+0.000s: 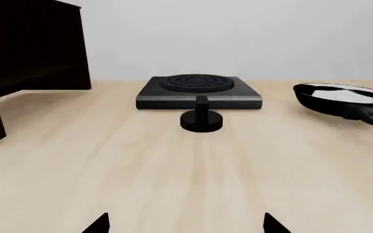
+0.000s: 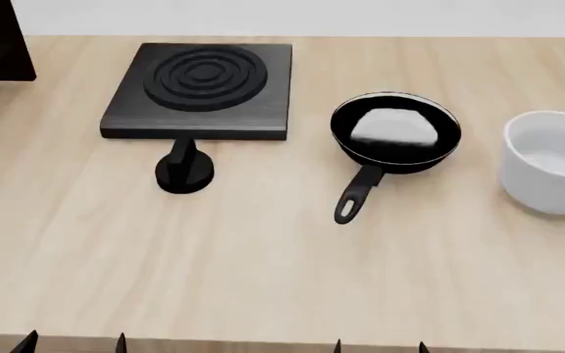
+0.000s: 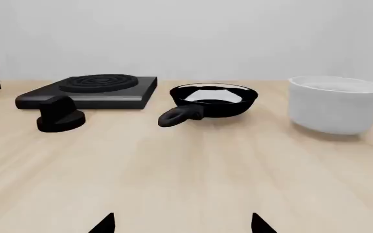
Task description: Put the frying pan under the cabinet shelf.
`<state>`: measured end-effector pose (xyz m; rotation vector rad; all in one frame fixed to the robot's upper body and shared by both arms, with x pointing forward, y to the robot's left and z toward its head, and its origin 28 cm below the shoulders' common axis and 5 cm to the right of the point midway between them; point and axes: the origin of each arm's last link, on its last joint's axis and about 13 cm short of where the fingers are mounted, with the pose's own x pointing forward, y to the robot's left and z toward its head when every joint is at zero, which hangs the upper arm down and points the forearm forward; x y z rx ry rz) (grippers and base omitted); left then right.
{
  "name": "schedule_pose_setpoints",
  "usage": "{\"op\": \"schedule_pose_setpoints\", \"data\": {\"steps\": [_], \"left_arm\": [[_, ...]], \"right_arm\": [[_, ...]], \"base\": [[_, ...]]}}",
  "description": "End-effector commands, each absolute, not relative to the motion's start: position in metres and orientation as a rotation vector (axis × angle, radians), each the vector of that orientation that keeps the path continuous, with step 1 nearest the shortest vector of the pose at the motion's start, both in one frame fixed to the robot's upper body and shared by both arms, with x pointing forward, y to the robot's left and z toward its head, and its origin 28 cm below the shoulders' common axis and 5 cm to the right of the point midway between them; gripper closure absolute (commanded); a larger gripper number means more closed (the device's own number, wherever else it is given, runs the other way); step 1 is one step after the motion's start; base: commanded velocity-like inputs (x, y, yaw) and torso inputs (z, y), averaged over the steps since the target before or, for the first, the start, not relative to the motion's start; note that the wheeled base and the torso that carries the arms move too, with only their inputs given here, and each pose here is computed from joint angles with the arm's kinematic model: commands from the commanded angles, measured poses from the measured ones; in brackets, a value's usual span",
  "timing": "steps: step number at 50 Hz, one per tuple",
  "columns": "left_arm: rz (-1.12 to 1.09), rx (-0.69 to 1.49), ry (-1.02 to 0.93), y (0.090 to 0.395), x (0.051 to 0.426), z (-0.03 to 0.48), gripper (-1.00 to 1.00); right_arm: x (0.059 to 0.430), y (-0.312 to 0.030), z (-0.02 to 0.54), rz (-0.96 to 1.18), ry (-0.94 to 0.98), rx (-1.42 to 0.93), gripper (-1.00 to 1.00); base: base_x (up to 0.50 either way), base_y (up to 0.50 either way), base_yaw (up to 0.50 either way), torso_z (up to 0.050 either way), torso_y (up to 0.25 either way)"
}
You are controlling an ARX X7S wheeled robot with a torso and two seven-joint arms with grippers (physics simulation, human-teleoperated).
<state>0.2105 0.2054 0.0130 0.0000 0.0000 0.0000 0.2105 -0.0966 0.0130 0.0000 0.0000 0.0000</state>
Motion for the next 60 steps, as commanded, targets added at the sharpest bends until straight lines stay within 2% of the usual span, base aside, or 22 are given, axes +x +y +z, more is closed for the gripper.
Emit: {"op": "schedule_pose_setpoints", "data": {"steps": [1, 27, 34, 43, 51, 60], "left_arm": [[0.000, 0.000, 0.000, 0.205, 0.211, 0.013, -1.00], [-0.002, -0.037, 0.000, 0.207, 0.206, 0.020, -1.00], [-0.044, -0.014, -0.072, 0.200, 0.192, 0.068, -1.00], [-0.089, -0.071, -0.185, 0.198, 0.170, 0.138, -1.00], [-0.138, -0.070, -0.299, 0.199, 0.146, 0.194, -1.00], [-0.128, -0.097, -0.298, 0.199, 0.133, 0.201, -1.00]], "right_arm": [[0.211, -0.096, 0.013, 0.000, 0.000, 0.000, -1.00], [0.206, -0.098, 0.029, -0.012, -0.006, -0.015, -1.00], [0.203, -0.101, 0.054, -0.018, -0.048, -0.035, -1.00], [0.182, -0.103, 0.106, -0.019, -0.222, -0.090, -1.00], [0.165, -0.105, 0.130, -0.036, -0.317, -0.106, -1.00], [0.163, -0.105, 0.128, -0.040, -0.324, -0.100, -1.00]], "base": [[0.00, 0.00, 0.00, 0.000, 0.000], [0.00, 0.00, 0.00, 0.046, 0.003], [0.00, 0.00, 0.00, 0.050, 0.004], [0.00, 0.00, 0.00, 0.050, 0.004], [0.00, 0.00, 0.00, 0.050, 0.004], [0.00, 0.00, 0.00, 0.050, 0.005]]}}
